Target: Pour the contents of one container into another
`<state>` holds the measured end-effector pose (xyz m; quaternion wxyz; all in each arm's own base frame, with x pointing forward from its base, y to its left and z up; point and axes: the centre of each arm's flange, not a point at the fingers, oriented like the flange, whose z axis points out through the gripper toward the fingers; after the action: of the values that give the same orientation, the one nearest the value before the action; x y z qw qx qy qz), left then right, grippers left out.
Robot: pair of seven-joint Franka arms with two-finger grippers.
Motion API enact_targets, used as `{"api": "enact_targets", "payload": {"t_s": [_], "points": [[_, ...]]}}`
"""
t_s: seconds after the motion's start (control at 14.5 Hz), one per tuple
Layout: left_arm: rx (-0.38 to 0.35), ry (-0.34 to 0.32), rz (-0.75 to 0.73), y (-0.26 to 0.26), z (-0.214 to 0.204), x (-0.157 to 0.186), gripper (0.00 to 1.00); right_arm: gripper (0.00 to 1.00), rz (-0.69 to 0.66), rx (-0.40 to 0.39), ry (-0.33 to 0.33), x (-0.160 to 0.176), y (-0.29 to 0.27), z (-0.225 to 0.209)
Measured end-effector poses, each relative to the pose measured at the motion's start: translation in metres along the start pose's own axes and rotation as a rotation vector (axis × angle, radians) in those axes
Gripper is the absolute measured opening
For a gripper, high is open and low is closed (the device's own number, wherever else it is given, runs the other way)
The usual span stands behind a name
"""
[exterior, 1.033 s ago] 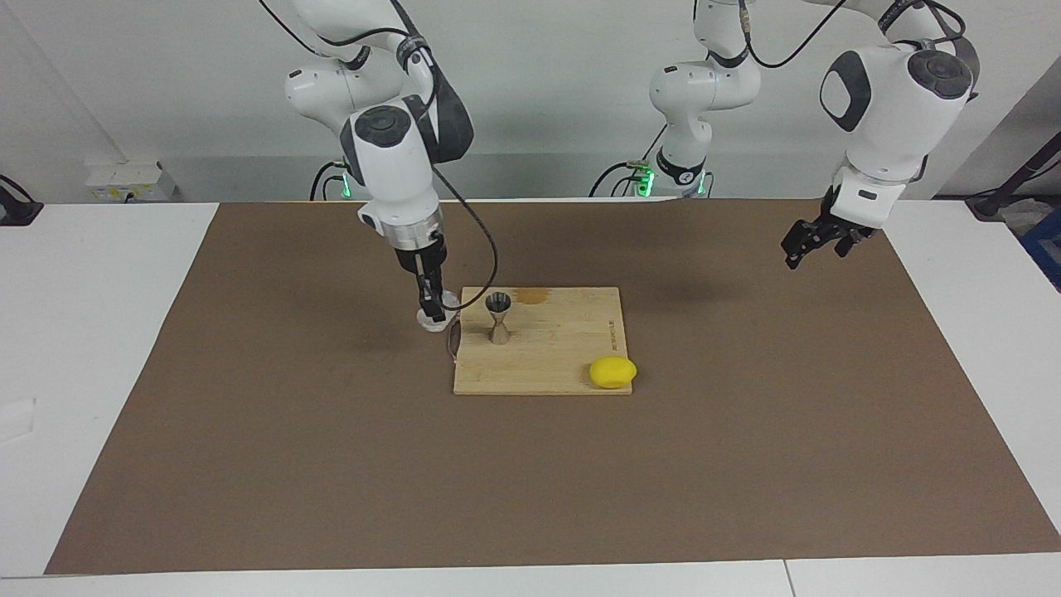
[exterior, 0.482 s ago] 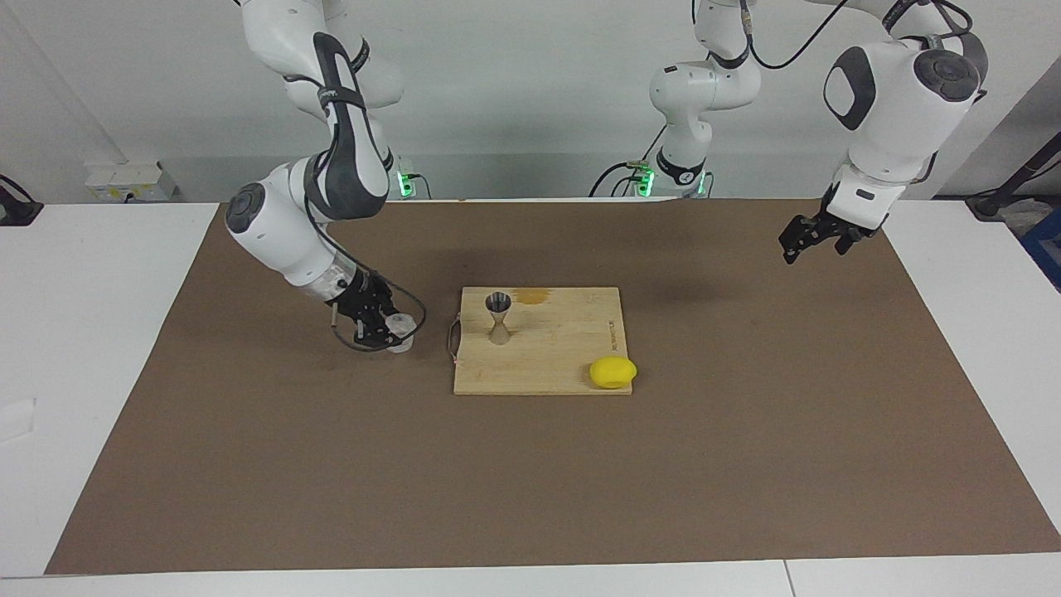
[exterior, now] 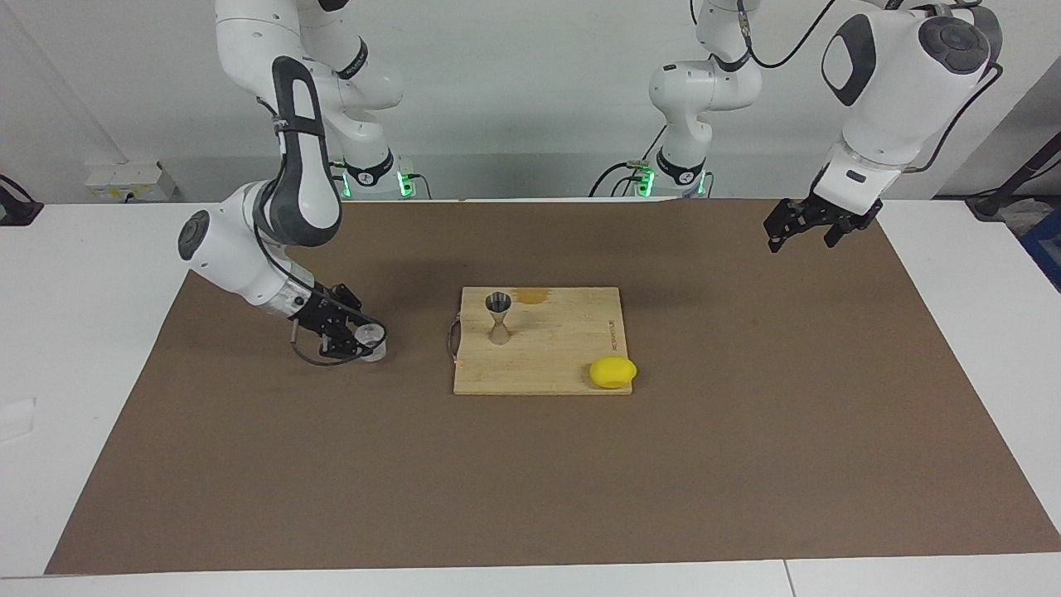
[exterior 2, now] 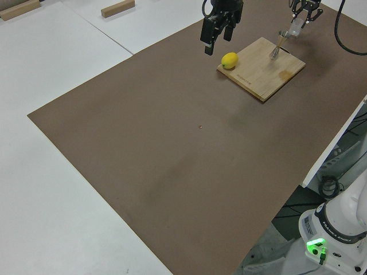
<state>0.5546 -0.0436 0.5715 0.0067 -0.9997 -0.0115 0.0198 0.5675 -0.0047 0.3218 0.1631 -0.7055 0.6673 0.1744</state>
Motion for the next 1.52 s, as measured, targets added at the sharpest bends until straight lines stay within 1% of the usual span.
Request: {"api": "enact_targets", "payload": {"t_s": [0.14,0.34,0.41,0.48,0.69,0.76,0.96,1.1,1.31,1.38,1.52], "points": [[-0.001,0.003,-0.01,-0.001,0.002,0.003,1.0,0.51,-0.011,-0.006,-0.01,0.015,0.003,-0.005],[-0.002,0.003,-0.016,-0.004,0.002,0.004,1.0,0.51,-0.017,-0.017,-0.013,0.02,0.006,0.0],[-0.002,0.004,-0.016,-0.004,0.002,0.004,1.0,0.57,-0.017,-0.02,-0.013,0.021,0.007,0.002],[-0.002,0.005,-0.017,-0.005,0.001,0.004,1.0,0.66,-0.016,-0.022,-0.013,0.022,0.008,0.003],[-0.002,0.005,-0.021,-0.006,0.001,0.004,1.0,0.97,-0.037,-0.017,-0.014,0.029,0.01,0.0],[-0.002,0.005,-0.022,-0.007,0.001,0.004,1.0,1.0,-0.044,-0.011,-0.013,0.03,0.01,-0.004],[-0.002,0.004,-0.022,-0.007,0.001,0.004,1.0,1.0,-0.083,0.014,-0.014,0.021,0.012,-0.025],[-0.002,0.004,-0.022,-0.007,0.001,0.004,1.0,1.0,-0.18,0.005,0.002,0.01,0.017,-0.044],[-0.002,0.004,-0.022,-0.007,0.001,0.004,1.0,1.0,-0.418,-0.054,0.062,-0.01,0.026,-0.065],[-0.002,0.004,-0.022,-0.007,0.001,0.004,1.0,1.0,-0.517,-0.085,0.095,-0.018,0.029,-0.069],[-0.002,0.004,-0.022,-0.007,0.001,0.004,1.0,1.0,-0.739,-0.177,0.167,-0.041,0.033,-0.07]]}}
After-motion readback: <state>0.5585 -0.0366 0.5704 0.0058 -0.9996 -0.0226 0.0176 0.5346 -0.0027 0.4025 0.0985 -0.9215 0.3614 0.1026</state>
